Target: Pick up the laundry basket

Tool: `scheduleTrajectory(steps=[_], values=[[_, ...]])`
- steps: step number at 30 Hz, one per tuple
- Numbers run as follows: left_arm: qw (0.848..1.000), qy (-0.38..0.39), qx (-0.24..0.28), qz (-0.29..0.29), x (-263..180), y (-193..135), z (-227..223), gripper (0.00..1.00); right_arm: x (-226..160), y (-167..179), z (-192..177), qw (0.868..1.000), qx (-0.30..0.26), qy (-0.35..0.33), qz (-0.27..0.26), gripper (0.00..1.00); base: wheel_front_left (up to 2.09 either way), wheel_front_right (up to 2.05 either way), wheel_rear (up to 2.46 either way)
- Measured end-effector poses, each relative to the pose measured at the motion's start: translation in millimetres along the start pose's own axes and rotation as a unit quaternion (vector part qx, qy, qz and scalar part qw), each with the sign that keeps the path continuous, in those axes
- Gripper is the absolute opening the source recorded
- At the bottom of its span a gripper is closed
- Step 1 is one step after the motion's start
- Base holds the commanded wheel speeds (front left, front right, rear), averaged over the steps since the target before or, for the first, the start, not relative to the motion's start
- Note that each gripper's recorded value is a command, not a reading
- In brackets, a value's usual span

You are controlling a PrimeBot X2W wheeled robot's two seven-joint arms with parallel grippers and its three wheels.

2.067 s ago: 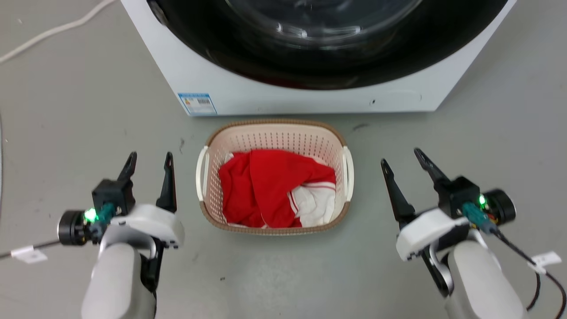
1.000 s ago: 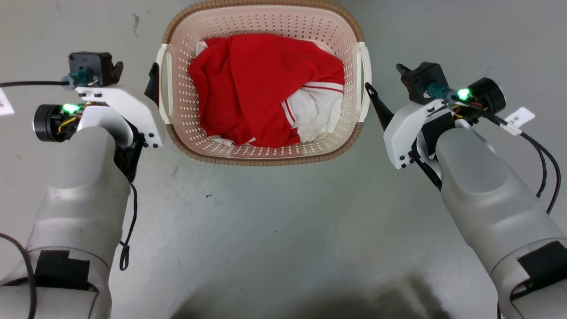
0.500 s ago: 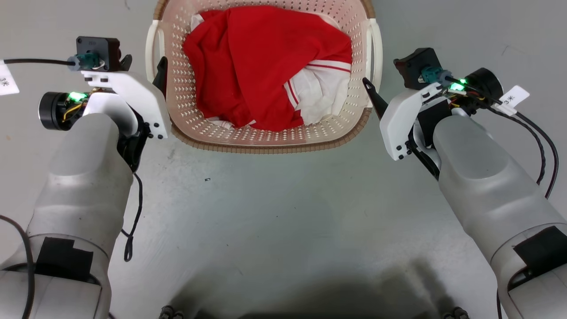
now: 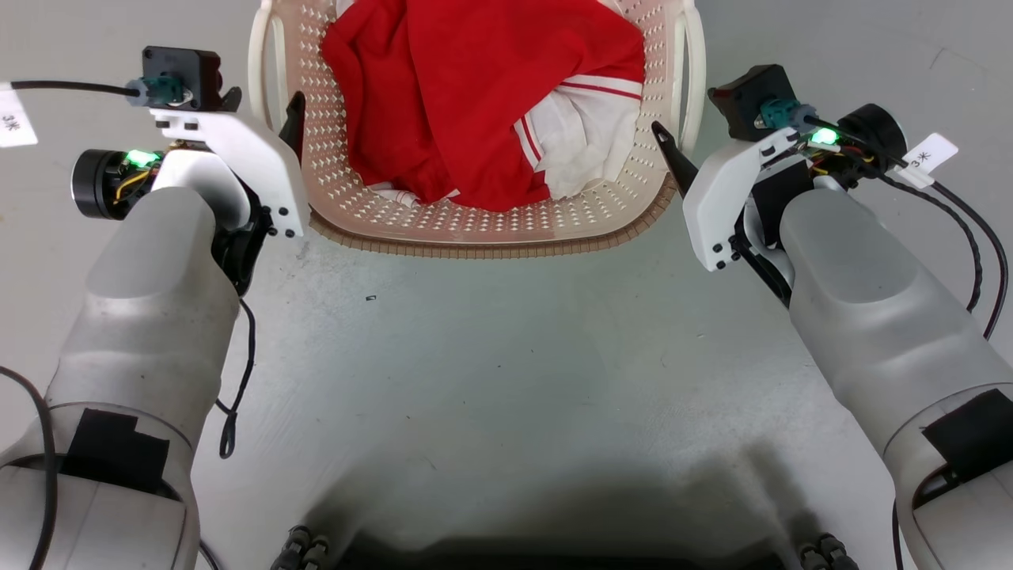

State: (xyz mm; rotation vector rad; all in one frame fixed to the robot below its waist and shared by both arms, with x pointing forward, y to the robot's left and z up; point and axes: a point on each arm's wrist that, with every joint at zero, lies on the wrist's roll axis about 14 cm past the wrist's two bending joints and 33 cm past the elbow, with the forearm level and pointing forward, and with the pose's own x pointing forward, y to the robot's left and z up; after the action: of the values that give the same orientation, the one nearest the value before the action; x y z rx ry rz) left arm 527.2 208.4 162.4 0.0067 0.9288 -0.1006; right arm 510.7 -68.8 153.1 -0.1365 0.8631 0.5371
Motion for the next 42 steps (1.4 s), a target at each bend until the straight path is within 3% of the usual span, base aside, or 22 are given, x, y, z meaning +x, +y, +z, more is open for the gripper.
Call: scheduleTrajectory(steps=[1, 2, 16, 42], values=[[1.0, 0.005, 0.005, -0.002, 0.5, -0.8, -2.3, 0.3, 0.7, -0.3, 0.7, 1.0, 0.0, -0.002, 0.0, 0.0, 0.0, 0.0, 0.0], [1.0, 0.007, 0.012, -0.003, 0.9, -1.0, -3.7, 0.0, 1.6, -0.2, 0.8, 1.0, 0.0, -0.002, 0.001, 0.0, 0.0, 0.0, 0.0], [1.0, 0.0, 0.015, -0.014, -8.5, -10.0, 9.6, 0.0, -11.0, -0.5, 11.8, 1.0, 0.003, -0.006, -0.003, 0.0, 0.0, 0.0, 0.0], [0.998, 0.031, 0.041, -0.042, -130.6, -41.2, 6.7, 0.0, -130.6, 34.3, 28.5, 0.999, 0.009, 0.034, -0.019, 0.0, 0.0, 0.0, 0.0]])
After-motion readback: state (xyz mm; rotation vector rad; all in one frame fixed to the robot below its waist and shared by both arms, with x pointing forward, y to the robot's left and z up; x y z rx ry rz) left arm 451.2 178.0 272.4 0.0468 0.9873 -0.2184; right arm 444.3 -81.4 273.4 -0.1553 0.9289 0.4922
